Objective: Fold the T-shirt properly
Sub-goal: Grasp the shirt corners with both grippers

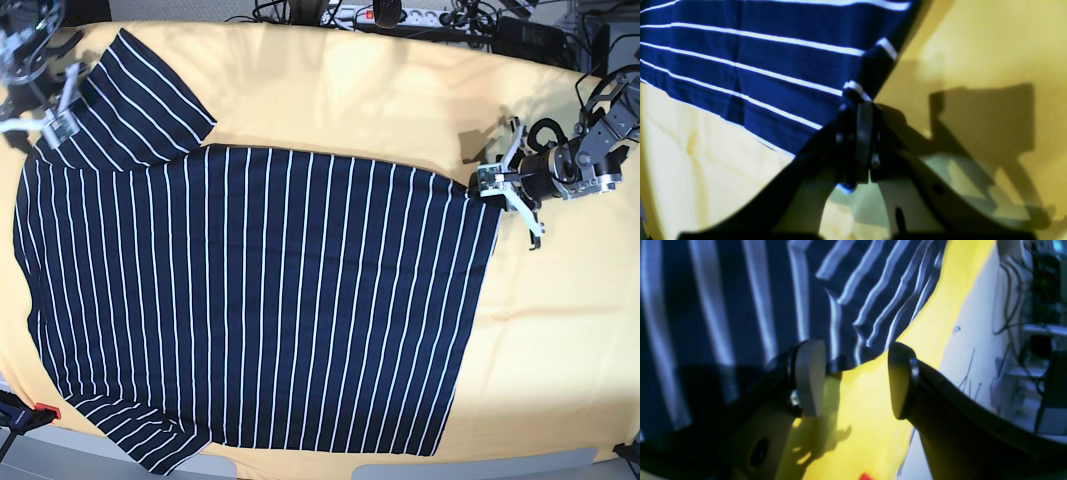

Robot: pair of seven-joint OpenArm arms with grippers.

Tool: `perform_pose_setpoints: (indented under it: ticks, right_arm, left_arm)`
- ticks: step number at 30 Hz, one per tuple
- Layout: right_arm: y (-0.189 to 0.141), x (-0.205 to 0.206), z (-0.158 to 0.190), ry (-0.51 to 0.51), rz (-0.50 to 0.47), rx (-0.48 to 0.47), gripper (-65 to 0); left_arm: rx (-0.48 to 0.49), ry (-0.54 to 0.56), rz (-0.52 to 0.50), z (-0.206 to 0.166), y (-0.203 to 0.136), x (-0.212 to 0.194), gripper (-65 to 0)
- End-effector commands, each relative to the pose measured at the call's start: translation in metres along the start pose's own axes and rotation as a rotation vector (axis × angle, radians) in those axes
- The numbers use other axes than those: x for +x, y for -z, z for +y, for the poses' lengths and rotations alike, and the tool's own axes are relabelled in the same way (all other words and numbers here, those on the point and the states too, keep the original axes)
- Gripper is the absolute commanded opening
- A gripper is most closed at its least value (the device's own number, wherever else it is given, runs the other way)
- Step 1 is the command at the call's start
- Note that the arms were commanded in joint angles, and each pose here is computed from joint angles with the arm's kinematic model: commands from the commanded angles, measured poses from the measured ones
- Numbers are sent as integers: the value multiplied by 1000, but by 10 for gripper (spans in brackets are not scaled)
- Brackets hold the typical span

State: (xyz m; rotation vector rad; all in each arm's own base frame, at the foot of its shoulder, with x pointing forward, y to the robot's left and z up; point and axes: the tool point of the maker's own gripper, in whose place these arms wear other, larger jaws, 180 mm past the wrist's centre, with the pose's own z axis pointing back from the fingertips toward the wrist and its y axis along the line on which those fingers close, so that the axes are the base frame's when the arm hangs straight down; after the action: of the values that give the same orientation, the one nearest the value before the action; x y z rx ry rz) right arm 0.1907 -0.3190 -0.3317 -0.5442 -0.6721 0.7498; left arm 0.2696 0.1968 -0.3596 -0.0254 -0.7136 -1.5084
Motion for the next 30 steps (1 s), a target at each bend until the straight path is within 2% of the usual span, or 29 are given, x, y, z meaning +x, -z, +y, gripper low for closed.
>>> perform_pose_setpoints:
  ticks: [1, 6, 15, 21, 26, 28, 30]
  right_arm:
    - [2, 5, -9, -6, -24, 3, -322]
    - [22, -12, 3, 54, 7, 130, -322]
    - [52, -50, -10, 119, 108, 133, -322]
    - [60, -57, -1, 174, 115, 202, -322]
    - [59, -44, 10, 197, 62, 274, -329]
    - [58, -42, 13, 200, 53, 295, -429]
    - [59, -43, 11, 203, 56, 283, -611]
  left_arm:
    - [16, 16, 41, 10, -8, -10, -650]
    - [16, 16, 40, 10, -8, -10, -650]
    - [16, 16, 40, 10, -8, -10, -650]
    - [16, 16, 39, 10, -8, -9, -650]
    - [16, 17, 40, 10, -8, -10, -650]
    - [16, 17, 40, 10, -8, -9, -650]
    - [16, 17, 40, 10, -8, -10, -650]
